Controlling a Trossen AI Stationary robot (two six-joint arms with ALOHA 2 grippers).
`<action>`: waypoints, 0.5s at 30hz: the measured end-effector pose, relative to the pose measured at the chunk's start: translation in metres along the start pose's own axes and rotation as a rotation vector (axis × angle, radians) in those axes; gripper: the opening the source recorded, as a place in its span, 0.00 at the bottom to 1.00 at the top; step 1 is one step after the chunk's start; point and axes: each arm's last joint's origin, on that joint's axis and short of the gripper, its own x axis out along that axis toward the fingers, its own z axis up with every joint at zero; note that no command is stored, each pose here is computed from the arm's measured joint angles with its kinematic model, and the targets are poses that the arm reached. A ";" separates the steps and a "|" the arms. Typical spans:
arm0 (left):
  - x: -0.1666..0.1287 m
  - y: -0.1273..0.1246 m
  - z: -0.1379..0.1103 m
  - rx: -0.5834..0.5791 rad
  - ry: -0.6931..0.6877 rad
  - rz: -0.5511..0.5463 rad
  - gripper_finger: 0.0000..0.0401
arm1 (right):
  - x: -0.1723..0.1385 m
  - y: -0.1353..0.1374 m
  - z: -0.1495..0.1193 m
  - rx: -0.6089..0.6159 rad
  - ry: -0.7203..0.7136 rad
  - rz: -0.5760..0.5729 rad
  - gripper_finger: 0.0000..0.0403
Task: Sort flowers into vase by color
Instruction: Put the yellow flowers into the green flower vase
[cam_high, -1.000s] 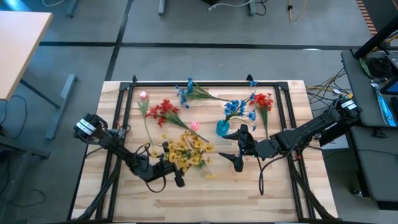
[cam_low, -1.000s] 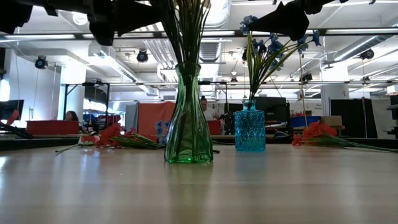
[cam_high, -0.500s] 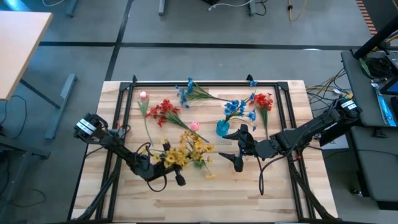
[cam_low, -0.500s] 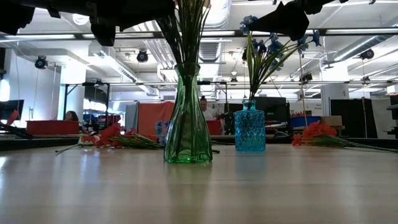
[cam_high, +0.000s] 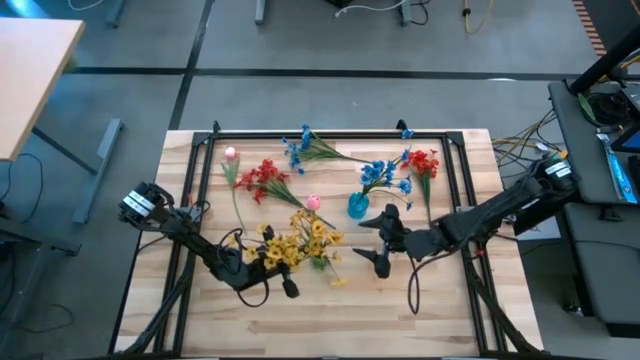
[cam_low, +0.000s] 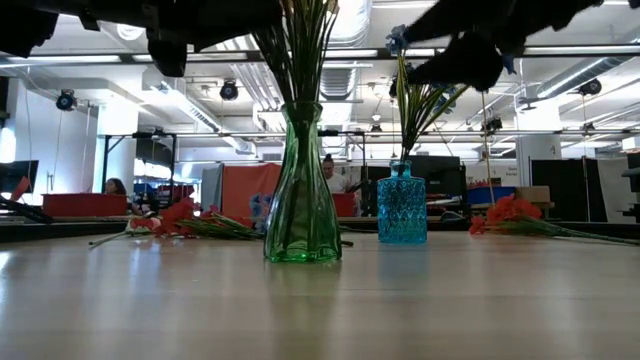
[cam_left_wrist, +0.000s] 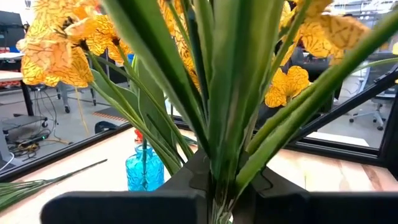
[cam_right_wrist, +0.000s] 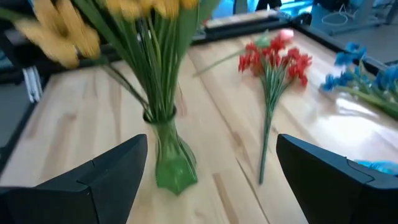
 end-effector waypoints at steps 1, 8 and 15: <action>0.000 0.000 0.000 0.000 0.000 0.001 0.03 | 0.003 0.000 -0.004 -0.009 0.012 -0.005 0.86; 0.001 0.001 0.000 -0.001 0.000 0.003 0.03 | 0.032 0.010 -0.031 -0.083 0.041 -0.013 0.86; 0.001 0.001 0.000 -0.004 0.000 0.002 0.03 | 0.072 0.020 -0.058 -0.092 -0.088 0.027 0.86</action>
